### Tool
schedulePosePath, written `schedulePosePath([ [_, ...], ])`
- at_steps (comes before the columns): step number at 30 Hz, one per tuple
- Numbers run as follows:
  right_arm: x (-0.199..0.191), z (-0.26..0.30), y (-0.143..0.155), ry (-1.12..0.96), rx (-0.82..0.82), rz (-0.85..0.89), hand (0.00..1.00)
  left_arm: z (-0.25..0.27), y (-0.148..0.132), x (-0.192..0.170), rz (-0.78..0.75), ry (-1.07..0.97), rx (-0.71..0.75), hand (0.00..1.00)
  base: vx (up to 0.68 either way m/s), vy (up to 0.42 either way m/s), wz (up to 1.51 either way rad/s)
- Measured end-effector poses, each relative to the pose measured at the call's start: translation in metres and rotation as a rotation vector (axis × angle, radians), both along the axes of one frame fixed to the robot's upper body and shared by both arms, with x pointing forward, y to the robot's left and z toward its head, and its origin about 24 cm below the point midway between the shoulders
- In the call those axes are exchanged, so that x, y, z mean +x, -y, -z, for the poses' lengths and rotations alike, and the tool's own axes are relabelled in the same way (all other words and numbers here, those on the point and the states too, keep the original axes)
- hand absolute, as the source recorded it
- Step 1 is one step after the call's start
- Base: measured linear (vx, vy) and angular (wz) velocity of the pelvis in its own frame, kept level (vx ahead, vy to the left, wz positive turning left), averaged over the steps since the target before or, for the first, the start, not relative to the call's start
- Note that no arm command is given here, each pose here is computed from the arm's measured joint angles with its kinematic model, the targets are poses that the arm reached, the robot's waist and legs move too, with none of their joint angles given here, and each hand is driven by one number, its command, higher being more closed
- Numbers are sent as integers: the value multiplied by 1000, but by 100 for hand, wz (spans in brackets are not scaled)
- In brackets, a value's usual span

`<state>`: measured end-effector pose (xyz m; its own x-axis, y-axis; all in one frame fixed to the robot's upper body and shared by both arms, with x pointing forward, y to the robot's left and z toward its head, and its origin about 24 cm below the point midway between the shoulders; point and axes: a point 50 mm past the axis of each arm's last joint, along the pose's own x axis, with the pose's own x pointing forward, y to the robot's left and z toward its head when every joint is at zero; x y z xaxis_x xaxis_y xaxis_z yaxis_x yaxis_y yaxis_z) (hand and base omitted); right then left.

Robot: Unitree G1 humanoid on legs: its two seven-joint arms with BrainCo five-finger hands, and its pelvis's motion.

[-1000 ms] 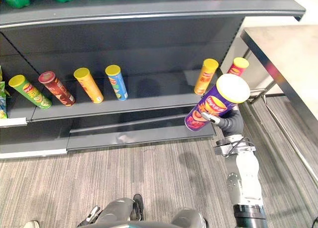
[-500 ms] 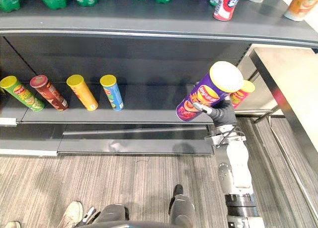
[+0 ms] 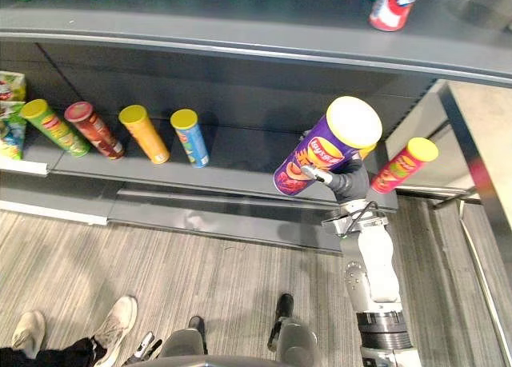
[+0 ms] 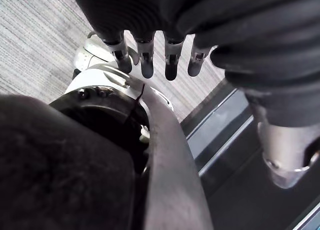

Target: Put the gum and the chips on the shelf.

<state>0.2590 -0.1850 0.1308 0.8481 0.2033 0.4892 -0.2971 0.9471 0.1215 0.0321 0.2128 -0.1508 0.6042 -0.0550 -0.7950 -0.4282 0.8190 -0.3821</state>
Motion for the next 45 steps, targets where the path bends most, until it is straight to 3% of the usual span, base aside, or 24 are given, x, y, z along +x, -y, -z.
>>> schedulePosePath([
  [5,0,6,-16,-21,-40,-51,100,-1,3,4,51,17,25,0,-46,59,4],
  [11,21,18,-35,-94,-109,-40,100,-5,5,42,242,60,217,0,-32,68,-7],
  [21,71,21,-53,-154,-314,24,100,-33,4,122,64,217,443,0,-14,10,17],
  [25,89,16,-43,-168,-372,123,100,-42,3,136,-11,241,492,0,-66,-13,27],
  [30,109,-5,-9,-138,-410,344,100,-42,3,136,-90,207,524,0,-55,3,22],
  [37,117,-51,34,-23,-345,587,100,-36,11,134,-23,188,468,0,-29,-10,14],
  [45,115,-63,48,15,-315,664,100,-32,15,128,22,176,455,0,0,0,0],
])
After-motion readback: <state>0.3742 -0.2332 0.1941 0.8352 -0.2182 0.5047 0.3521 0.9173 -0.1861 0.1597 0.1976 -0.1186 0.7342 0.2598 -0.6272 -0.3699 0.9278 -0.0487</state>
